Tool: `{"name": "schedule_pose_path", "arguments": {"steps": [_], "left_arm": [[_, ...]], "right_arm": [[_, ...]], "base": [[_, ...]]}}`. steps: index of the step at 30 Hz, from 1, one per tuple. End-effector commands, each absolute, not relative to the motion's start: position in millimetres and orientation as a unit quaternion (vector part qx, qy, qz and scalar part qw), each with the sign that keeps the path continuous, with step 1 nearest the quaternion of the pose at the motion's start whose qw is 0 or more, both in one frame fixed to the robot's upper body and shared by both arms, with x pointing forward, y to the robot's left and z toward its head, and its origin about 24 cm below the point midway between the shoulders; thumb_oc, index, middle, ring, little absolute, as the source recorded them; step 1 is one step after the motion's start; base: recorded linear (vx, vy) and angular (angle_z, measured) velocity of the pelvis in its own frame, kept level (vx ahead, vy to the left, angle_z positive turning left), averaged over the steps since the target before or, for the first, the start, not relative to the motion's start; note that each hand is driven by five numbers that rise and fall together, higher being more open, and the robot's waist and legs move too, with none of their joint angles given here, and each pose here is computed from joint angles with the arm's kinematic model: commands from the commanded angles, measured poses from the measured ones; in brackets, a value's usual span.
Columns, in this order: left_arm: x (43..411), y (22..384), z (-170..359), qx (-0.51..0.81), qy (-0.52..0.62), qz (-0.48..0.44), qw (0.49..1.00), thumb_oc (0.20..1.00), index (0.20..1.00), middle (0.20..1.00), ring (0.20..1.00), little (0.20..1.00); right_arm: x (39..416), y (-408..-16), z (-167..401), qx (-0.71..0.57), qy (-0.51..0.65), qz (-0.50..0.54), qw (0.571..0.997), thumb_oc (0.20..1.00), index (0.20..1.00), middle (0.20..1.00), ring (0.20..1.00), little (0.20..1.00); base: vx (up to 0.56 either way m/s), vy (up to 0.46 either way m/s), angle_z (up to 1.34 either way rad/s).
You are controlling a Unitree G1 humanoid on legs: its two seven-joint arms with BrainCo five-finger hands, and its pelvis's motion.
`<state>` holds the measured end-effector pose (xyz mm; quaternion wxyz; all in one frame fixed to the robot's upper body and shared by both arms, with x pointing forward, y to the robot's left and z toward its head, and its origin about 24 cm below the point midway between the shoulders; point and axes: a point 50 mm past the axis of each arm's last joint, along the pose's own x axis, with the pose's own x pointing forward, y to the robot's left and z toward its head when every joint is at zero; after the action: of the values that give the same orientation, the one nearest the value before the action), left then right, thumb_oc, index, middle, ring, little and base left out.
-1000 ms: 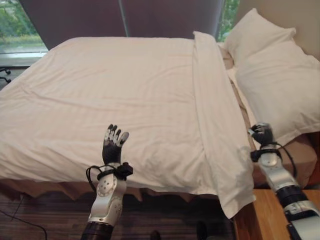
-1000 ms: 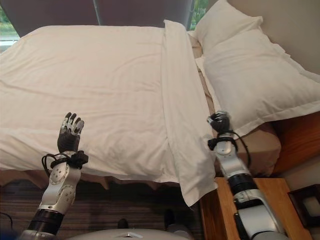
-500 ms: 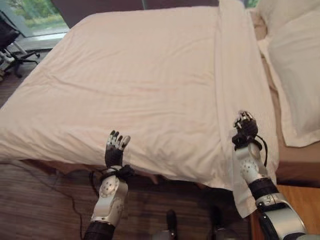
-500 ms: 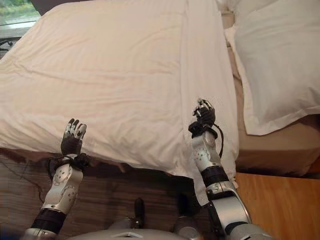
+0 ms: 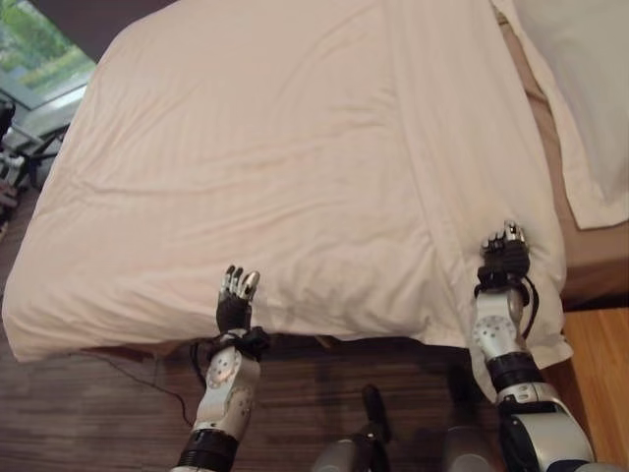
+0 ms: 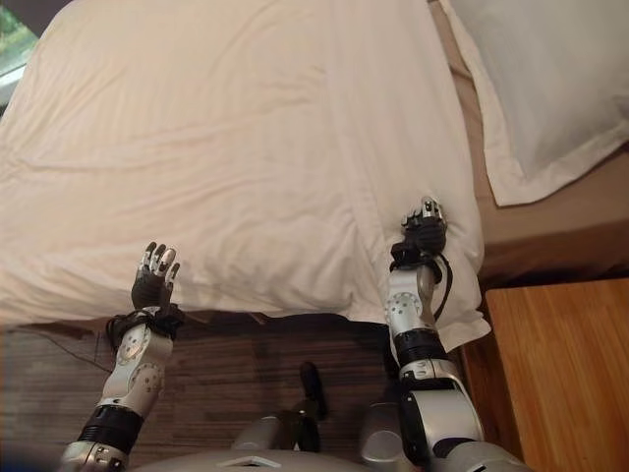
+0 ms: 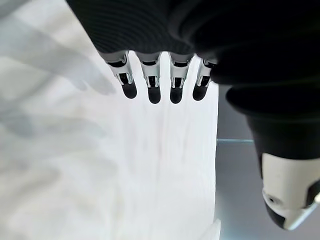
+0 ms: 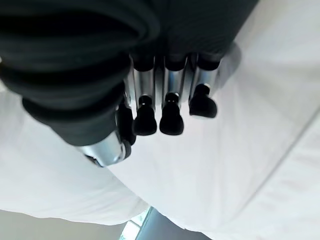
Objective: Making the bed.
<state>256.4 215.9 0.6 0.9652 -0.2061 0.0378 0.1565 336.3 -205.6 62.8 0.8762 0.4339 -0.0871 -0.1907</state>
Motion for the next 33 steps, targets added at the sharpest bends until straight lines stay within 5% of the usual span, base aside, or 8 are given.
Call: {"name": "schedule_pose_path", "arguments": {"steps": [1, 12, 19, 20, 21, 25, 33], "left_arm": [[265.1, 225.0, 2.6, -0.229, 0.020, 0.162, 0.960, 1.000, 1.000, 1.000, 1.000, 1.000], [260.4, 233.3, -0.6, -0.225, 0.027, 0.186, 0.956, 1.000, 1.000, 1.000, 1.000, 1.000], [254.5, 240.3, 5.3, -0.210, 0.013, 0.200, 0.957, 1.000, 1.000, 1.000, 1.000, 1.000], [252.2, 240.9, 5.7, -0.210, 0.010, 0.203, 0.956, 1.000, 1.000, 1.000, 1.000, 1.000], [250.0, 241.2, 6.4, -0.205, 0.008, 0.205, 0.957, 1.000, 1.000, 1.000, 1.000, 1.000], [234.4, 254.3, 9.1, -0.175, -0.003, 0.236, 0.956, 1.000, 1.000, 1.000, 1.000, 1.000], [224.3, 239.3, 29.9, -0.083, -0.034, 0.171, 0.981, 1.000, 1.000, 1.000, 1.000, 1.000]], "right_arm": [[303.9, -235.7, 1.9, 0.448, -0.005, -0.306, 0.840, 0.200, 0.200, 0.200, 0.200, 0.200], [180.1, -254.7, -115.2, 0.362, 0.253, -0.427, 0.789, 0.200, 0.200, 0.200, 0.200, 0.200], [173.7, -254.2, -119.4, 0.243, 0.321, -0.379, 0.833, 0.200, 0.200, 0.200, 0.200, 0.200], [180.3, -254.2, -114.8, 0.211, 0.320, -0.358, 0.851, 0.316, 0.316, 0.316, 0.316, 0.316], [191.3, -253.6, -106.1, 0.166, 0.309, -0.328, 0.877, 1.000, 1.000, 1.000, 1.000, 1.000], [232.1, -254.1, -51.4, -0.036, 0.199, -0.200, 0.959, 1.000, 1.000, 1.000, 1.000, 1.000], [250.3, -222.7, 3.3, -0.103, 0.053, -0.105, 0.988, 1.000, 1.000, 1.000, 1.000, 1.000]], "base": [[0.05, 0.040, -0.29], [0.00, 0.025, -0.10], [-0.03, 0.033, -0.12], [-0.06, 0.027, 0.11], [-0.06, 0.010, 0.12], [-0.05, -0.020, 0.21], [0.00, 0.002, 0.24]]}}
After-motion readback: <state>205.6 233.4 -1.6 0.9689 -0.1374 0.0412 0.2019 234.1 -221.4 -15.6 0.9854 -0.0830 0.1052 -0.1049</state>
